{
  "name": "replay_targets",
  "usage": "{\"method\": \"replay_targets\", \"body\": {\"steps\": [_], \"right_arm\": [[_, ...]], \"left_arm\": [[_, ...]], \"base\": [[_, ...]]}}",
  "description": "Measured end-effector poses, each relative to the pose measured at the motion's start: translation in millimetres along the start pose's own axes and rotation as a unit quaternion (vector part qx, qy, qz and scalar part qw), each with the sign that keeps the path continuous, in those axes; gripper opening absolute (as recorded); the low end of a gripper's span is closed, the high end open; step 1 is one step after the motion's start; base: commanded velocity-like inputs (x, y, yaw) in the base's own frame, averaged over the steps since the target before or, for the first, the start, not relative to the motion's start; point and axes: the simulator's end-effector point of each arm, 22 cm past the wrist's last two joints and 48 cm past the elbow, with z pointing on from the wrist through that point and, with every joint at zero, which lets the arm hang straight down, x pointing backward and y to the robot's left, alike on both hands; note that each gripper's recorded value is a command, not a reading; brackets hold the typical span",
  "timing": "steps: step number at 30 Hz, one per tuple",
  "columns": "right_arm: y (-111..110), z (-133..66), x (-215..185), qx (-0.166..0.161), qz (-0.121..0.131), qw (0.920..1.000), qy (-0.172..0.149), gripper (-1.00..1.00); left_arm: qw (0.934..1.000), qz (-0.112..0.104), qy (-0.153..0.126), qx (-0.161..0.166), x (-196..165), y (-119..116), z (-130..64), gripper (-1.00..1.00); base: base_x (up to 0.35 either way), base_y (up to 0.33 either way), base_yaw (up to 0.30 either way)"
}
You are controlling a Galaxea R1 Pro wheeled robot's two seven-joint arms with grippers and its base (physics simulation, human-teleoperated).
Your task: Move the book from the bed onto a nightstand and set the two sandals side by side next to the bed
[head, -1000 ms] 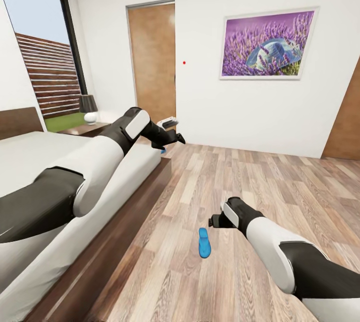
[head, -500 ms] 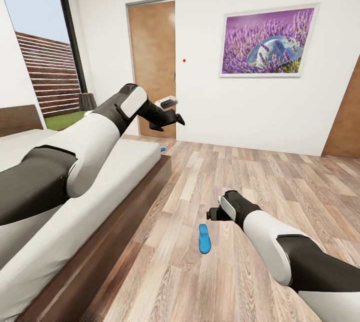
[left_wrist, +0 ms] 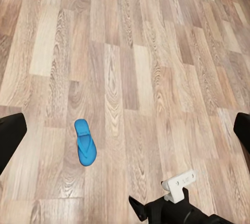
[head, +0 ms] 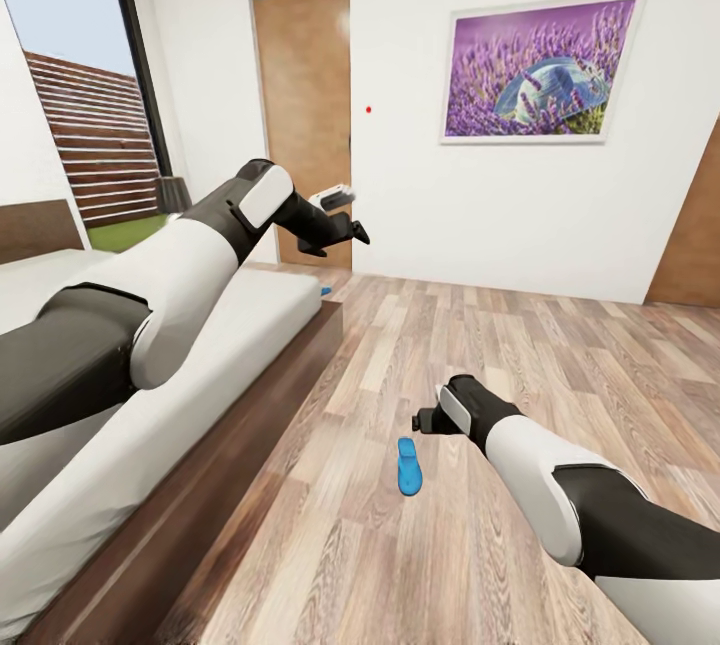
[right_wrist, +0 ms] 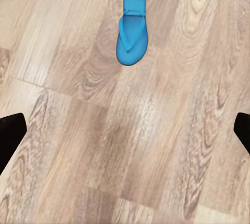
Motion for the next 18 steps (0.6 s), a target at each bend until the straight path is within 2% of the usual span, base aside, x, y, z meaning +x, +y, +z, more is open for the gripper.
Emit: {"method": "replay_targets", "body": {"steps": [18], "right_arm": [[0,41.3,15,0.0,0.002,0.9999,0.011,1.0]], "left_arm": [[0.9992,-0.019,0.034,0.001,24,28,50.1,1.0]], "base": [[0.0,0.0,0.0]]}}
